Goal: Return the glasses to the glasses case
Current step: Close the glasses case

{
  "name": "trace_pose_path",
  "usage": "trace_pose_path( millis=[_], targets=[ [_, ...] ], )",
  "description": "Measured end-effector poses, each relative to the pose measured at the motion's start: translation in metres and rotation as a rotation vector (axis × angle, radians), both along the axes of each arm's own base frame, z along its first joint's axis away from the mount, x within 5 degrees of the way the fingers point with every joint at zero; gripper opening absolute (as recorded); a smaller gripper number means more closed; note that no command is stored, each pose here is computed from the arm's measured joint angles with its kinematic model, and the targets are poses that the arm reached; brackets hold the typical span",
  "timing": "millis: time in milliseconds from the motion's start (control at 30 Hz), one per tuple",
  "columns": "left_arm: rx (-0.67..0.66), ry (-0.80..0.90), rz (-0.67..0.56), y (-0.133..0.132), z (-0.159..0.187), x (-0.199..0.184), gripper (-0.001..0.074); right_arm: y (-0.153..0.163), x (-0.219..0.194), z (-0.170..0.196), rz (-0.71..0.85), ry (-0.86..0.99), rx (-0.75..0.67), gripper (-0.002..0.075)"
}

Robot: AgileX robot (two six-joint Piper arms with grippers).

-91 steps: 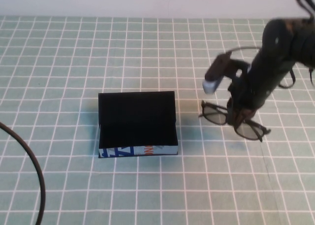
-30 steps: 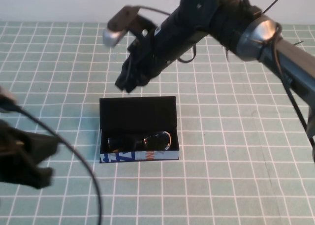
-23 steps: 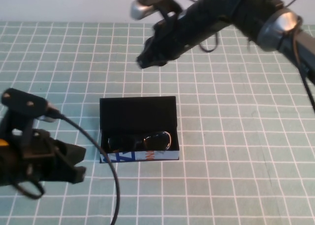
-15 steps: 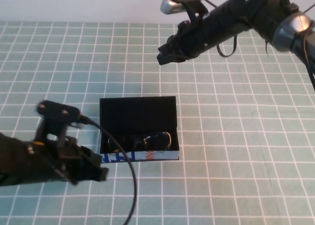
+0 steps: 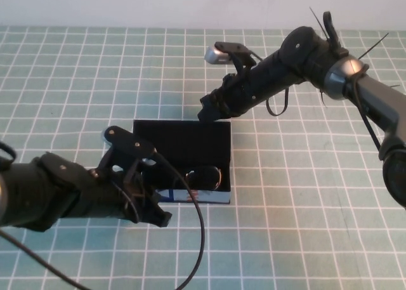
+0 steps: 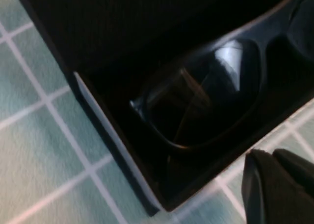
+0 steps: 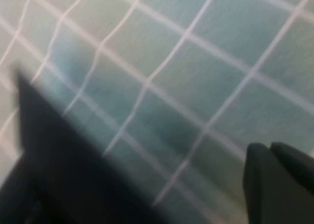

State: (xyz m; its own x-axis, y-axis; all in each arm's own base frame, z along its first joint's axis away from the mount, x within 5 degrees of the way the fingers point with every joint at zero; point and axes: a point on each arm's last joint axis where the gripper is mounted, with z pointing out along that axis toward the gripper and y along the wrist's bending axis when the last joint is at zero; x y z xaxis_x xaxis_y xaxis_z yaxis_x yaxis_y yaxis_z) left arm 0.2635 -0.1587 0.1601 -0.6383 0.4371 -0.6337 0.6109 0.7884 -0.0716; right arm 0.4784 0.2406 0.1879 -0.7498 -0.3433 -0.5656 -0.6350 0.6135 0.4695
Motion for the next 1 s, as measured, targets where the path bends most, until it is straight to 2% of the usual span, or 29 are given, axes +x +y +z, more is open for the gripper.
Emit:
trace_pose_path(
  millis=[133,300,633,900,1000],
  targets=[
    [0.024,0.013,-0.014,-0.005,-0.011,0.009,0.0002,0.003,-0.009,0.001,0.075,0.059,0.030,-0.0011],
    [0.016,-0.005,-0.016,-0.009,-0.007,0.016,0.0002,0.005,-0.019,0.003,0.194,0.096,0.056,-0.0011],
    [0.008,-0.017,-0.014,-0.010,-0.004,0.019,0.0001,0.024,-0.033,0.028,0.243,0.067,0.117,-0.0011],
    [0.008,-0.017,-0.014,-0.010,-0.004,0.019,0.0002,0.070,-0.068,0.021,0.353,0.080,0.024,-0.0011],
    [0.016,-0.015,-0.024,-0.010,-0.005,0.018,0.0002,0.071,-0.070,0.017,0.343,0.098,-0.014,-0.0011]
  ],
)
